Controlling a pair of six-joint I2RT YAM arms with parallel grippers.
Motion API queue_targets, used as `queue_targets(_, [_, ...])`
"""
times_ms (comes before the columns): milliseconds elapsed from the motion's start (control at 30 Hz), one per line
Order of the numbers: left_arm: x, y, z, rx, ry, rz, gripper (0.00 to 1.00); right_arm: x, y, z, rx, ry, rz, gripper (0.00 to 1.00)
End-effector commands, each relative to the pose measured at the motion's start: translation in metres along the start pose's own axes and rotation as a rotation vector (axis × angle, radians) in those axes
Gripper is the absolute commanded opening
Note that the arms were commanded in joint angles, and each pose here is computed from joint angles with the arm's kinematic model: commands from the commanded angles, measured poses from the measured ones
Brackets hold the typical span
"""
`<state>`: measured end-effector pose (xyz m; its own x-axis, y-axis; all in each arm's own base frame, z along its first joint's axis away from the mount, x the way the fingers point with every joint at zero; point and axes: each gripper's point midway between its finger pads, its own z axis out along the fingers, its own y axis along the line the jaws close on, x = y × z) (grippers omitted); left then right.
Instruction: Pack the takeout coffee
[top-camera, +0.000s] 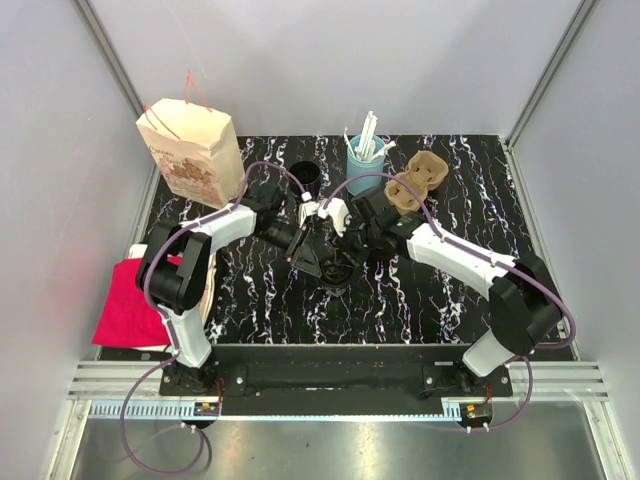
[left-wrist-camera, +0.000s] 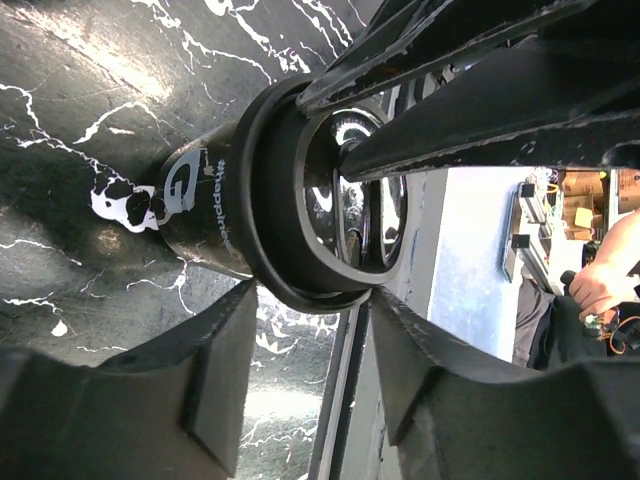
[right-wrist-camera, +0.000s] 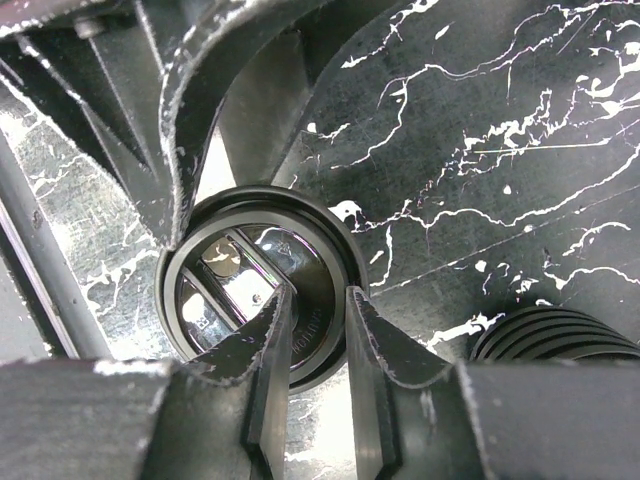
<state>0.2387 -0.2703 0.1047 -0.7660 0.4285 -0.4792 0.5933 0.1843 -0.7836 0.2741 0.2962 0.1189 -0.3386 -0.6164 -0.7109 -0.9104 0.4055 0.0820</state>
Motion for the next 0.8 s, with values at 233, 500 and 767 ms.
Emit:
queue_targets(233, [0.003, 0.003, 0.004, -0.035, 0.017, 0.047, 0.41, 0.012, 0.005, -0.004, -0.007, 0.016, -0.015, 0.25])
queue_targets(500, [0.016, 0.019, 0.012, -0.092, 0.068, 0.030, 0.31, 0.022, 0.010, 0.002, -0.006, 0.052, -0.042, 0.24])
queue_targets(767, [0.033, 0.038, 0.023, -0.175, 0.146, 0.029, 0.27, 0.029, 0.010, 0.004, 0.002, 0.074, -0.055, 0.22])
